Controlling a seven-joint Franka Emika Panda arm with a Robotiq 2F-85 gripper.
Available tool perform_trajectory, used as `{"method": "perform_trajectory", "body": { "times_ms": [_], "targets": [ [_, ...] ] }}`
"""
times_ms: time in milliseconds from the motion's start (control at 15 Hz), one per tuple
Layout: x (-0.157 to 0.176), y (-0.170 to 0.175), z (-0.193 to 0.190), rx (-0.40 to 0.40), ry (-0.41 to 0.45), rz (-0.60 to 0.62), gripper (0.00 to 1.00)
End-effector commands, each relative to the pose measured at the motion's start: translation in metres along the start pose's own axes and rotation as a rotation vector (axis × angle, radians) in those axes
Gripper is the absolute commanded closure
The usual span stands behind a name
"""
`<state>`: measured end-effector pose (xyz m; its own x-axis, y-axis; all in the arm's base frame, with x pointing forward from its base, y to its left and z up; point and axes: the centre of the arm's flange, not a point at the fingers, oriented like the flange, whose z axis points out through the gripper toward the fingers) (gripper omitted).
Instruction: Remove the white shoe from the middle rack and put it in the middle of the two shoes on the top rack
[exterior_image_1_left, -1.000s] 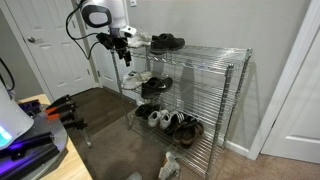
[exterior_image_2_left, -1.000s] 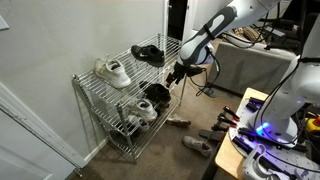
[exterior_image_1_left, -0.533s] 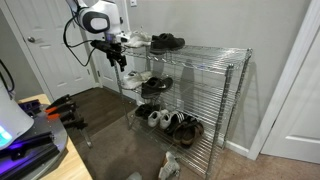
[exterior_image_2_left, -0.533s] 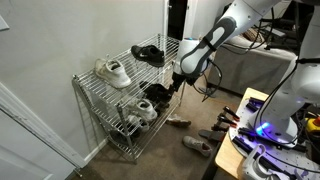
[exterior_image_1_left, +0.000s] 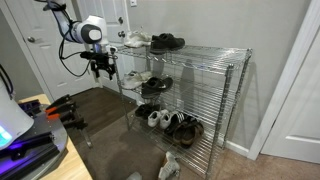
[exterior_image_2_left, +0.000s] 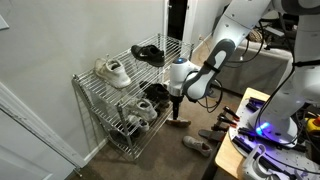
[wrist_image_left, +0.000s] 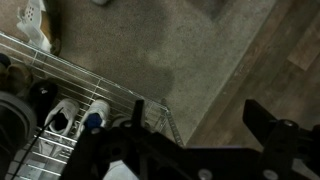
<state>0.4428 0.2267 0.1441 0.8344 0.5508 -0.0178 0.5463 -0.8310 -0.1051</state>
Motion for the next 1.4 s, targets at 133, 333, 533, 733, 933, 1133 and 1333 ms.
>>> {"method": "perform_trajectory", "body": {
  "times_ms": [133, 333, 533, 733, 933, 1133, 1333],
  "targets": [
    [0.019, -0.016, 0.014, -0.173, 0.096, -0.211, 0.0],
    [0.031, -0.014, -0.001, -0.187, 0.183, -0.219, 0.0],
    [0.03, -0.014, -0.002, -0.166, 0.146, -0.22, 0.0],
    [0.03, -0.014, -0.001, -0.165, 0.143, -0.22, 0.0],
    [0.029, -0.014, 0.0, -0.165, 0.142, -0.22, 0.0],
    [0.039, -0.016, -0.002, -0.196, 0.134, -0.239, 0.0],
    [0.059, -0.022, -0.008, -0.244, 0.105, -0.319, 0.0]
  ]
}}
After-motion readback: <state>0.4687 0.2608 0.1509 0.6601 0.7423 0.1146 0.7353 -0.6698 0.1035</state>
